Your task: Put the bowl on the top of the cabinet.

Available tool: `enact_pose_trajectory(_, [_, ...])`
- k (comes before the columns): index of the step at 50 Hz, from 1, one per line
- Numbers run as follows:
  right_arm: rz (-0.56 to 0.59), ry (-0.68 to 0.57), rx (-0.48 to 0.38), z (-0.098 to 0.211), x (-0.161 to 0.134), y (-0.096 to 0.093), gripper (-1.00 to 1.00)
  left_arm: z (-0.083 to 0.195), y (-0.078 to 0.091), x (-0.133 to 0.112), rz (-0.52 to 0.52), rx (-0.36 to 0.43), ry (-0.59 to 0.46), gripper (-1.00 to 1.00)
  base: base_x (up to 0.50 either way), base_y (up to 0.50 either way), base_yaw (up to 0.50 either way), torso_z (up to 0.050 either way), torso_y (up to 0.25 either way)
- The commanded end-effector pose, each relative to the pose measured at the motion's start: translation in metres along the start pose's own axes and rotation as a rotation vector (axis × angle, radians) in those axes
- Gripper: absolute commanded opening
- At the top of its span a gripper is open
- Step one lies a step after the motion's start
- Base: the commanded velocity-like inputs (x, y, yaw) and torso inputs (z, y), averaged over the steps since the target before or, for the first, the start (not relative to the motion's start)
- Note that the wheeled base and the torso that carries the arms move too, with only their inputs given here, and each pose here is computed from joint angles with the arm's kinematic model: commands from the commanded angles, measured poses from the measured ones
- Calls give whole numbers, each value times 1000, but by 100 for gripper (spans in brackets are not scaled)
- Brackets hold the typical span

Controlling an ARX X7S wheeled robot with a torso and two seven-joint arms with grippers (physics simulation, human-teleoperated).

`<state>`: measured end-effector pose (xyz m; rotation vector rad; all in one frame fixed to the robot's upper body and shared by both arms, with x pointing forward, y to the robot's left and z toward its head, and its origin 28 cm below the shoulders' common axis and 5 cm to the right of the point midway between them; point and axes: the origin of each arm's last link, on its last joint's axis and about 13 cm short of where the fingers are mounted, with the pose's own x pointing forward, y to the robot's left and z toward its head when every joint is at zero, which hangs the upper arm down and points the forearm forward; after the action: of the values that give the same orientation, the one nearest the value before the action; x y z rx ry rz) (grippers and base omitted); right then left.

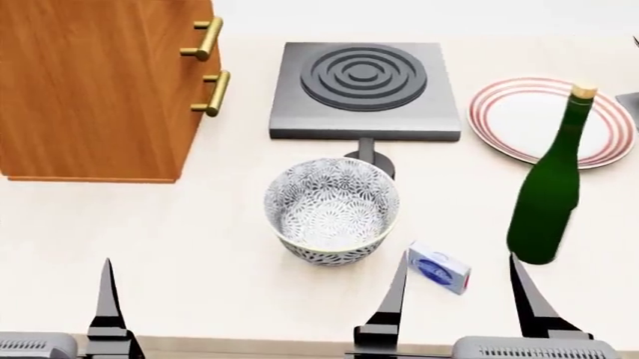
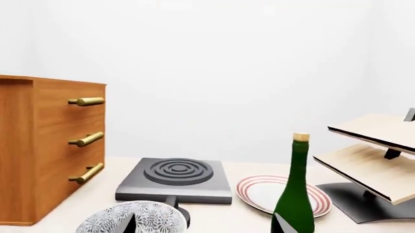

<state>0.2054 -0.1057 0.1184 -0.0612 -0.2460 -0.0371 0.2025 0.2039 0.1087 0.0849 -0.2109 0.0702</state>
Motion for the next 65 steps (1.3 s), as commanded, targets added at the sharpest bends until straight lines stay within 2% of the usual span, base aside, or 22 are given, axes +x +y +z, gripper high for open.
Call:
enact_pose_trajectory(1, [-4,2,2,0,0,0,100,1,0,-1,2,-6,-1,100,0,51,0,0,0])
enact_pose_trajectory(7, [-3,6,-5,0,0,0,100,0,0,-1,2,-7,-1,100,0,108,0,0,0])
enact_pose_trajectory(24, [-3,6,-4,0,0,1,100,0,0,-1,1,-6,-1,100,0,470,0,0,0])
enact_pose_trajectory(37, [0,8,-4,0,-1,1,100,0,0,-2,0,-5,-1,100,0,114,0,0,0])
enact_pose_trajectory(53, [0,4,-1,0,-1,1,100,2,0,-2,1,-4,-4,100,0,500,0,0,0])
enact_pose_trajectory(65, [1,8,2,-1,-1,1,100,1,0,-2,1,-4,-2,100,0,60,0,0,0])
